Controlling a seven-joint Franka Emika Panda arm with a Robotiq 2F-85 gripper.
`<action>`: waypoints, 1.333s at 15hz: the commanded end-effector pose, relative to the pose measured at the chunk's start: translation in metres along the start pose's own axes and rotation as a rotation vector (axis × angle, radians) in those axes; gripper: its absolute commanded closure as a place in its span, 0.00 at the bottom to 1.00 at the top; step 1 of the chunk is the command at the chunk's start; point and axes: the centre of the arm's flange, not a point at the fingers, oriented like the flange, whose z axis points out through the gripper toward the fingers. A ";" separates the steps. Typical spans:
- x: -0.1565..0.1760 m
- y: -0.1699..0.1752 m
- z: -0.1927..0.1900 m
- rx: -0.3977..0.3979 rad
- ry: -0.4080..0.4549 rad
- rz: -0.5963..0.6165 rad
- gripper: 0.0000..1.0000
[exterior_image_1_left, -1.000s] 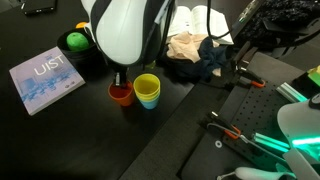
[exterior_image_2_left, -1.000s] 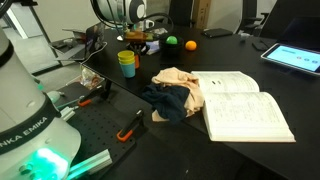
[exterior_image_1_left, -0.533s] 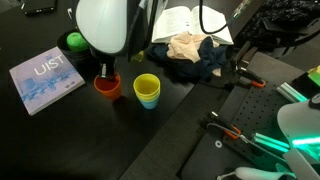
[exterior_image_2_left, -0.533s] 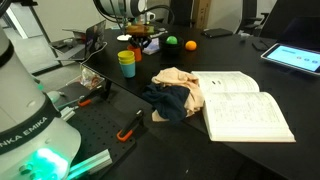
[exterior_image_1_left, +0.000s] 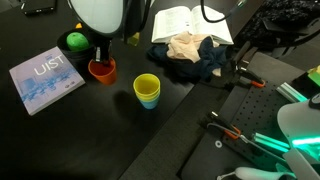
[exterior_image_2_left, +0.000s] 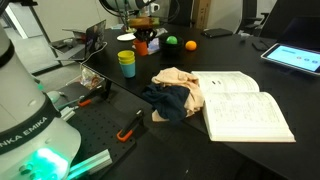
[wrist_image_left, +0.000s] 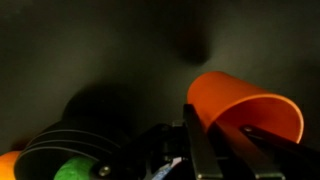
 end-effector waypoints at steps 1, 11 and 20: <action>0.006 0.009 -0.023 -0.059 -0.003 -0.002 0.99; 0.000 0.031 -0.062 -0.133 -0.103 0.007 0.99; -0.007 0.036 -0.121 -0.153 -0.201 0.100 0.99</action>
